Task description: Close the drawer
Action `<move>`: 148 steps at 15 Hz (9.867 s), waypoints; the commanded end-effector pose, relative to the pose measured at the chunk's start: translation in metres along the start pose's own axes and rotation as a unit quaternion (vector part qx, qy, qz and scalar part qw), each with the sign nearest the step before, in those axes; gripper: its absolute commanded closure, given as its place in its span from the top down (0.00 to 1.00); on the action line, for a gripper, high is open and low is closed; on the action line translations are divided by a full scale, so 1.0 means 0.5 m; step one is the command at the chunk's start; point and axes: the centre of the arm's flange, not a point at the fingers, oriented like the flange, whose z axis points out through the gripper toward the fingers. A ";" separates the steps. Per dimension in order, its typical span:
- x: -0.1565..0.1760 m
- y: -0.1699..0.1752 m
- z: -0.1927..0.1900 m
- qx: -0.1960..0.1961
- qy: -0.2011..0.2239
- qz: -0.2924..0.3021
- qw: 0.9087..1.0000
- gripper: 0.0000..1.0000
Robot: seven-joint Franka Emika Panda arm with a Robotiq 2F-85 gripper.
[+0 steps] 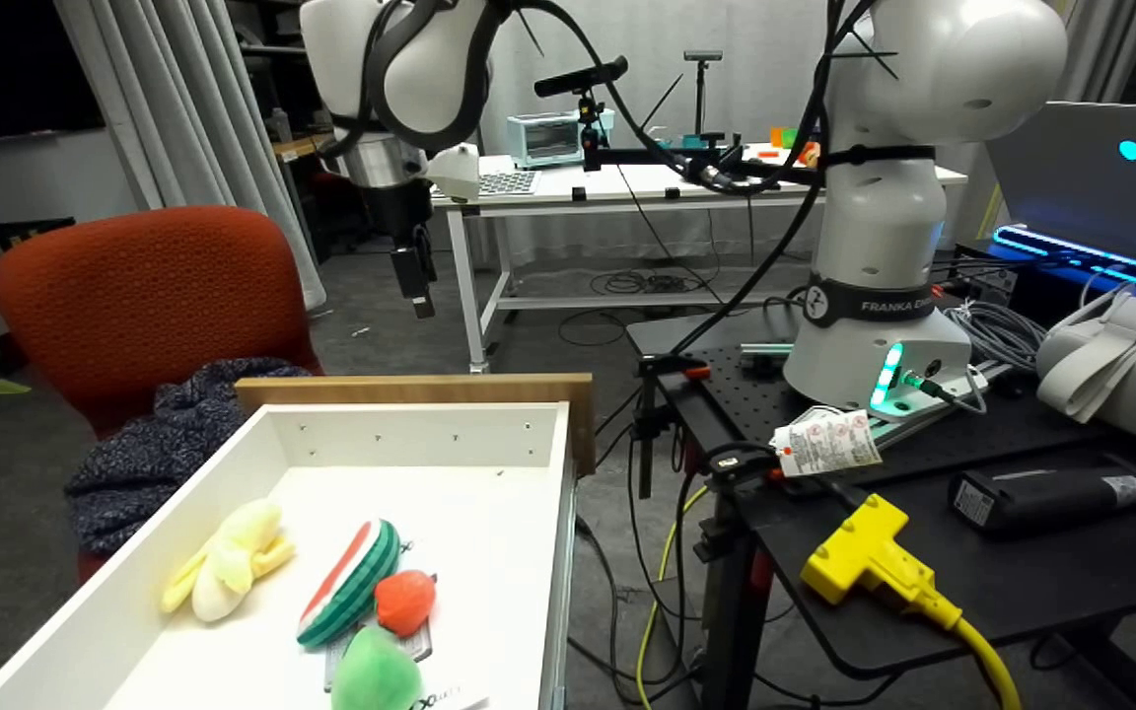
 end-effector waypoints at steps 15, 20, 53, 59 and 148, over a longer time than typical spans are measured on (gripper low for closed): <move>0.127 -0.009 0.162 0.194 0.013 -0.036 0.980 0.01; 0.134 -0.065 0.143 0.264 0.030 -0.109 0.958 0.00; 0.150 -0.221 0.033 0.183 0.015 -0.320 0.929 0.00; 0.163 -0.250 0.035 0.186 0.014 -0.322 0.928 0.00; 0.462 -0.728 -0.028 0.265 0.059 -0.702 0.659 0.00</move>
